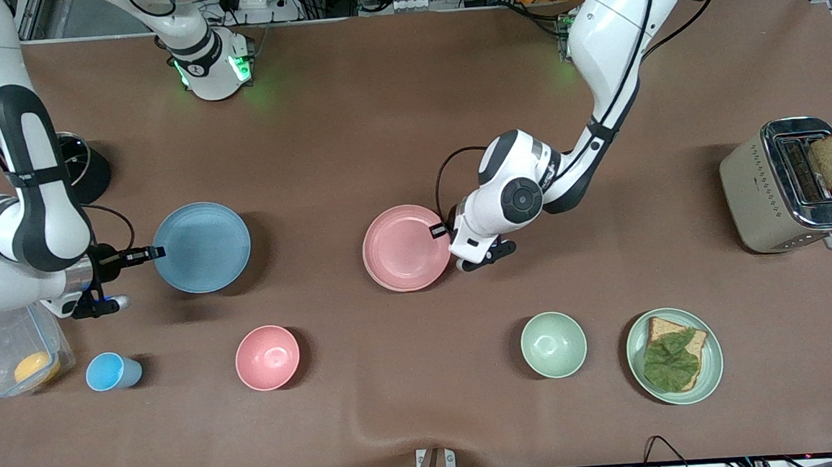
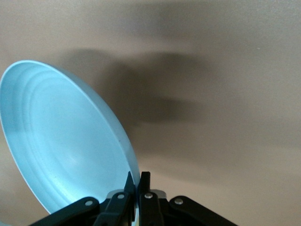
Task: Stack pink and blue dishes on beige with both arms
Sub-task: 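Open the left gripper and lift it off the pink plate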
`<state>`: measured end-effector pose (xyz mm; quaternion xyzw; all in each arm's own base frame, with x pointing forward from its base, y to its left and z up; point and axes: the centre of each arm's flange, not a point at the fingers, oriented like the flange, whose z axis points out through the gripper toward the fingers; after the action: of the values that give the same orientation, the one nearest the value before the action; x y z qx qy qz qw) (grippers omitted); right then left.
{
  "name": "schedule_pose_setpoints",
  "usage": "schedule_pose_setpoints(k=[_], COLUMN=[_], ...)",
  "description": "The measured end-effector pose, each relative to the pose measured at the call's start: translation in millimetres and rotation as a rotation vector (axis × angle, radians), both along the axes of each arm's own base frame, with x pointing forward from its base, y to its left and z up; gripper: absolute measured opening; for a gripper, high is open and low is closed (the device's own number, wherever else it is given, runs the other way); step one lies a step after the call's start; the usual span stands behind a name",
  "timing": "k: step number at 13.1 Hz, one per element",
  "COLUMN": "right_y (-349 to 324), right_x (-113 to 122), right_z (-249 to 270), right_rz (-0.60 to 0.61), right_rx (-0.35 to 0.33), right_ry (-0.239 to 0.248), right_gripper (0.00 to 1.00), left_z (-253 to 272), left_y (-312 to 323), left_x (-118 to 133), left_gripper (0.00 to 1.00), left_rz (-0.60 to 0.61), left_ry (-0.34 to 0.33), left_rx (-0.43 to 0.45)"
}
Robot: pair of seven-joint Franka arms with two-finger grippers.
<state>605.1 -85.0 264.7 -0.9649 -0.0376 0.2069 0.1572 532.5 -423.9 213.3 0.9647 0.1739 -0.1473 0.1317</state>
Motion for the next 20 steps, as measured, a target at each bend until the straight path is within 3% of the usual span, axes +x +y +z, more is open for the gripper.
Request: schedule_pose_setpoints(k=[7,12,16,17,20], right_y=[9,38,53,60,87], right_x=[6,11,18,20,22], right_z=[7,11,27,29,30], right_rz=[-0.028,-0.033,-0.050,-0.054,-0.087], right_rx=[-0.022,-0.046,-0.062,-0.068,-0.056], right_ry=[-0.002,0.016,0.029,0.032,0.043], right_gripper=[0.05,0.05,0.05,0.05,0.05], left_z=[-7,20,124,154,219], left_y=[-5,-1,58,81,139], left_x=[-5,16,62,70,80], left_gripper=[0.07,0.57,0.95,1.00,1.00], left_rz=[-0.015,0.012,0.026,0.022,-0.023], left_ry=[0.006,-0.049,-0.175,-0.211,-0.298], left_rx=[0.004,-0.023,0.018,0.052,0.143])
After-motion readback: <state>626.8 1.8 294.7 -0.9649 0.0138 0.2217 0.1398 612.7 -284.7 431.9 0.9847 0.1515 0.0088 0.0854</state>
